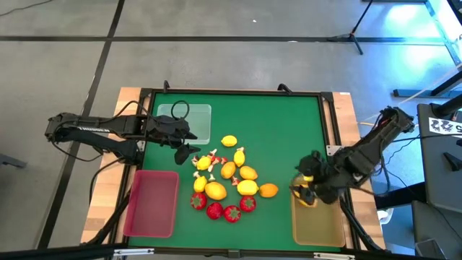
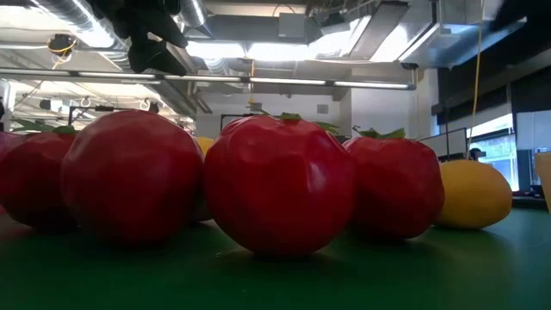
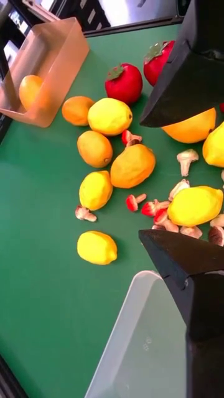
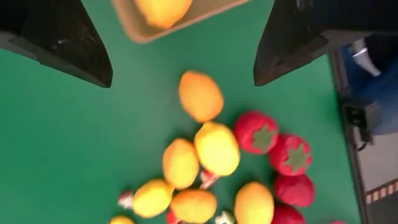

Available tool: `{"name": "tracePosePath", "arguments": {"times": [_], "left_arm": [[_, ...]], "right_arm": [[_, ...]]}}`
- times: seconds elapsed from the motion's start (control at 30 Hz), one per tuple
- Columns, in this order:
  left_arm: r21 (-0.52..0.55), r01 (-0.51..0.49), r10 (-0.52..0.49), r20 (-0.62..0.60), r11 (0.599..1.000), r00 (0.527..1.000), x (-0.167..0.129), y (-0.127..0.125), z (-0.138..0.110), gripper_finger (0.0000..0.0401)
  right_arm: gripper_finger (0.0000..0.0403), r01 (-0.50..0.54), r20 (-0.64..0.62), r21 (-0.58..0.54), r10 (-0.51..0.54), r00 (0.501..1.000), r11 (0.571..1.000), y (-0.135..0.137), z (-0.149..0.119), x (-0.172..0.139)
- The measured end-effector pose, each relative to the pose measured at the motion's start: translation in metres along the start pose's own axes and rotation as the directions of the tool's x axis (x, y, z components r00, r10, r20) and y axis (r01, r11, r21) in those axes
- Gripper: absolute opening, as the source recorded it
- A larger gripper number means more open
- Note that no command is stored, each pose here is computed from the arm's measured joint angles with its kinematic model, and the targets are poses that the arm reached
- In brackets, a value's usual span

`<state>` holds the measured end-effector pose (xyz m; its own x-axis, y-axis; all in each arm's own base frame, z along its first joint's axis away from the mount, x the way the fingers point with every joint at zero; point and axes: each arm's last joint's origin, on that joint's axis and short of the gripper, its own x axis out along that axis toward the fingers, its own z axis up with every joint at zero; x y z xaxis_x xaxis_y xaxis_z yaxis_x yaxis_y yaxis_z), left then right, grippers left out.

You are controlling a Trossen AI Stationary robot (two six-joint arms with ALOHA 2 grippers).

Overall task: Sort produce into baskets
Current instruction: Put the lemon into the orange bin

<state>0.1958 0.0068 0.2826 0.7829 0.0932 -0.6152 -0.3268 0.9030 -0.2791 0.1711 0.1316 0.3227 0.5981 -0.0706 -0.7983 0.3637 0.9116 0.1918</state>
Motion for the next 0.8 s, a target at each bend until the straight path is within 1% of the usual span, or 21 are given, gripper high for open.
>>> {"name": "tracePosePath", "arguments": {"times": [0.1, 0.17, 0.27, 0.4, 0.47, 0.57, 0.8], "left_arm": [[0.0, 0.0, 0.0, 0.0, 1.0, 1.0, 0.0, 0.0, 0.0, 0.0279], [0.0, 0.0, 0.0, -0.001, 1.0, 1.0, 0.0, 0.0, 0.0, 0.0279], [0.0, 0.005, -0.005, -0.003, 1.0, 1.0, 0.0, 0.0, 0.0, 0.0279], [0.0, 0.006, -0.006, -0.004, 1.0, 1.0, 0.0, 0.0, 0.0, 0.0279], [0.0, 0.005, -0.005, -0.004, 1.0, 1.0, 0.0, 0.0, 0.0, 0.0279], [-0.001, 0.006, -0.006, -0.004, 1.0, 1.0, 0.0, 0.0, 0.0, 0.0279], [0.0, 0.005, -0.005, -0.009, 1.0, 1.0, 0.0, 0.0, -0.001, 0.0279]], "right_arm": [[0.0386, 0.032, 0.007, -0.071, -0.032, 0.999, 0.997, -0.005, 0.016, 0.014], [0.0386, 0.029, -0.014, -0.126, -0.031, 0.999, 0.992, -0.007, 0.027, 0.027], [0.0386, -0.012, -0.053, -0.226, 0.0, 0.999, 0.974, -0.008, 0.043, 0.049], [0.0386, -0.076, -0.127, -0.363, 0.031, 0.991, 0.929, -0.008, 0.056, 0.081], [0.0386, -0.102, -0.192, -0.38, 0.03, 0.981, 0.919, -0.01, 0.058, 0.096], [0.0386, -0.122, -0.279, -0.374, 0.014, 0.96, 0.919, -0.011, 0.056, 0.118], [0.0386, -0.171, -0.42, -0.354, 0.007, 0.908, 0.919, -0.004, 0.044, 0.157]]}}
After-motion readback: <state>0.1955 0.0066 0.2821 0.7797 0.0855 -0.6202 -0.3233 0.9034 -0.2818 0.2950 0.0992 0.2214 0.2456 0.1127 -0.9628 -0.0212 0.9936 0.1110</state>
